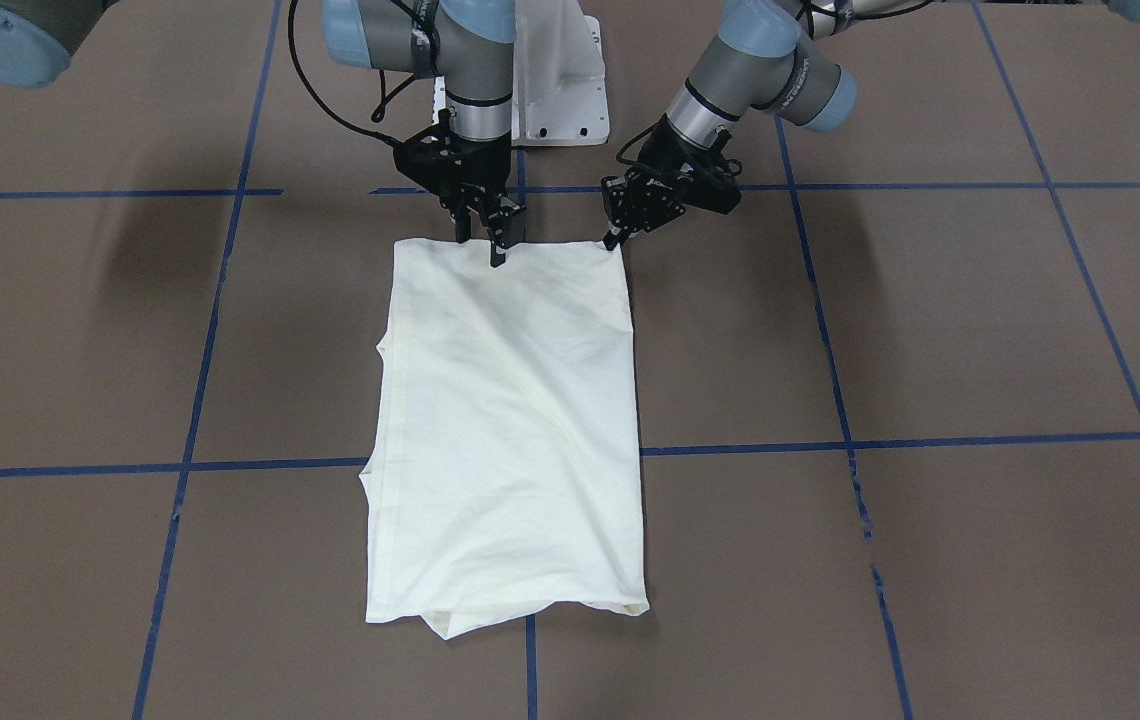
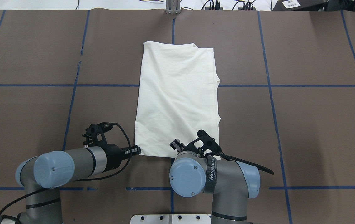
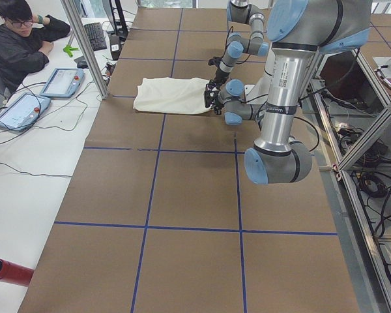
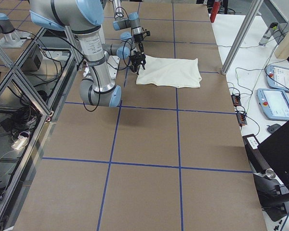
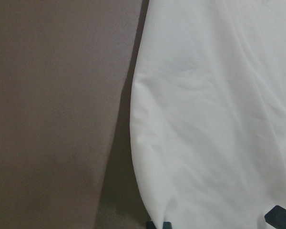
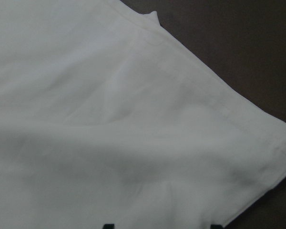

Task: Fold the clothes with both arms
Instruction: 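Lift the near edge with both grippers and fold it away from the robot, then carry the held edge with both grippers over to the far edge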

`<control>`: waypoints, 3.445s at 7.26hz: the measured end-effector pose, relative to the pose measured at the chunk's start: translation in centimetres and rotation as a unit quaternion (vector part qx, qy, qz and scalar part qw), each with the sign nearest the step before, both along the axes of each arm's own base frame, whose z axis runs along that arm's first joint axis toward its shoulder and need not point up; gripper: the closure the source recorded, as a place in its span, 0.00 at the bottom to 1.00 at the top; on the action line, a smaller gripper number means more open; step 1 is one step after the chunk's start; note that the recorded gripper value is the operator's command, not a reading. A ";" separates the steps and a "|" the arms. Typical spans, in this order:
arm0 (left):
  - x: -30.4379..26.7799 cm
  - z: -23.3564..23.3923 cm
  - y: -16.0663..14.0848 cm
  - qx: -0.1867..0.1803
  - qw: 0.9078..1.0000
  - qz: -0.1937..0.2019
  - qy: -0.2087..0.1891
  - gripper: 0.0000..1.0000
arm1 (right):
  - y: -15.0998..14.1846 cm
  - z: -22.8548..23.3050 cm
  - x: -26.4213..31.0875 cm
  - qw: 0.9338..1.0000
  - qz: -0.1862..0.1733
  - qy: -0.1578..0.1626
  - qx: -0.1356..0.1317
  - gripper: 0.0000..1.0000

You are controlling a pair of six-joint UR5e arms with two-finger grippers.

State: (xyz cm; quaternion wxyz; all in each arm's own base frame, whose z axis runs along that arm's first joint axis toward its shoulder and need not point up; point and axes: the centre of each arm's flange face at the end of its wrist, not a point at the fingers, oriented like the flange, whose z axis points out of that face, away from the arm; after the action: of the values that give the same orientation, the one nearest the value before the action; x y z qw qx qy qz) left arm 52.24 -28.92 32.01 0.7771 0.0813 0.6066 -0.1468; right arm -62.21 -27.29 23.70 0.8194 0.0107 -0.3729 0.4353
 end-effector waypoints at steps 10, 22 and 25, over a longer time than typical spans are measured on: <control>-2.0 -3.0 0.4 0.003 1.000 0.008 0.004 1.00 | -1.5 -2.3 3.6 1.000 0.014 -0.026 0.010 1.00; -6.5 -16.1 -9.0 0.015 0.992 -0.014 -0.127 1.00 | -7.0 -5.5 10.4 0.998 0.010 -0.003 0.056 1.00; -2.3 -15.0 -16.5 0.015 0.983 -0.035 -0.180 1.00 | -11.9 -4.6 7.6 0.998 0.024 0.031 0.047 1.00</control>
State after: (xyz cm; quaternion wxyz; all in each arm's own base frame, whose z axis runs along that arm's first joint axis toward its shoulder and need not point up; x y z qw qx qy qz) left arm 49.93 -45.44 17.00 0.8666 0.1391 0.4559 -0.1478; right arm -54.57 -39.19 19.11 0.8181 0.0713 -0.3672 0.4367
